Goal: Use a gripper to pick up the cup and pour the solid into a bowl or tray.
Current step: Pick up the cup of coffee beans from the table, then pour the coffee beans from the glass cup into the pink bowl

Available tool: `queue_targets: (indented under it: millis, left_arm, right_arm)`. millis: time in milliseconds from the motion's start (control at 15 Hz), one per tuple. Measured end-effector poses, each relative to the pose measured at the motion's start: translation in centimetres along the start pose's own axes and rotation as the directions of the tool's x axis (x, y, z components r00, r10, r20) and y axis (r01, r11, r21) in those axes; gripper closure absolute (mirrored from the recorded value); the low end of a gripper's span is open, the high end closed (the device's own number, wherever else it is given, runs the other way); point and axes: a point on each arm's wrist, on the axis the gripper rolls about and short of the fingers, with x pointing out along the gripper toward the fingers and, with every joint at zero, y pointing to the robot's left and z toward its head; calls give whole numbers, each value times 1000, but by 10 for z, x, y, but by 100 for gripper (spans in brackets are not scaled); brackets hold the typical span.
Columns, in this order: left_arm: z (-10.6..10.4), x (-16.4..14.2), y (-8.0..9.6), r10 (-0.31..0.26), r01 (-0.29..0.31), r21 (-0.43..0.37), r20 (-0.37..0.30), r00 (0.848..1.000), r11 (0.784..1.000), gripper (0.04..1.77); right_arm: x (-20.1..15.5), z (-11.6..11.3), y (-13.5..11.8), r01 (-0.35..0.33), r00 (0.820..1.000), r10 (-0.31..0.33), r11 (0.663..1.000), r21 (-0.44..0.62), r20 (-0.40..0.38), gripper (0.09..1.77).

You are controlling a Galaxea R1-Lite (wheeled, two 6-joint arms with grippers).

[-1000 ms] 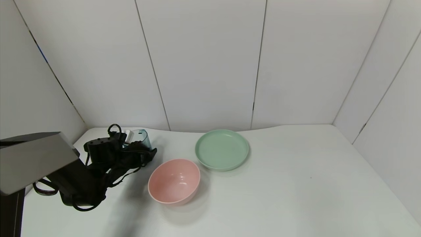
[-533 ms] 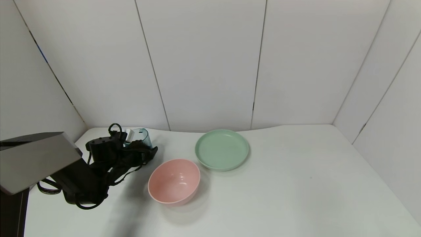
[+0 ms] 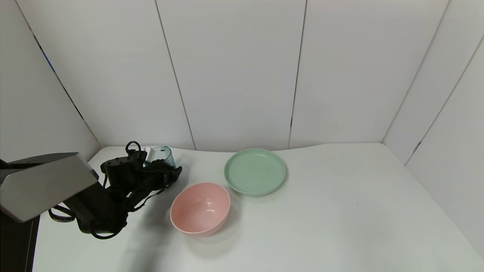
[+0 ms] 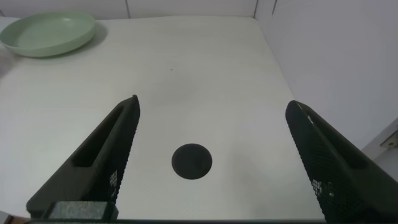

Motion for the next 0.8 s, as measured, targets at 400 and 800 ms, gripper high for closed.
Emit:
queue_targets:
  millis: [400, 800]
  left_arm:
    - [0, 2, 0, 1, -1, 0, 1, 1000, 1000, 39]
    - [-1, 2, 0, -1, 1, 0, 1, 1000, 1000, 48]
  right_arm:
    - [0, 0, 0, 0, 1000, 0, 1000, 0, 0, 15]
    - [0, 0, 0, 0, 1000, 0, 1000, 0, 0, 15]
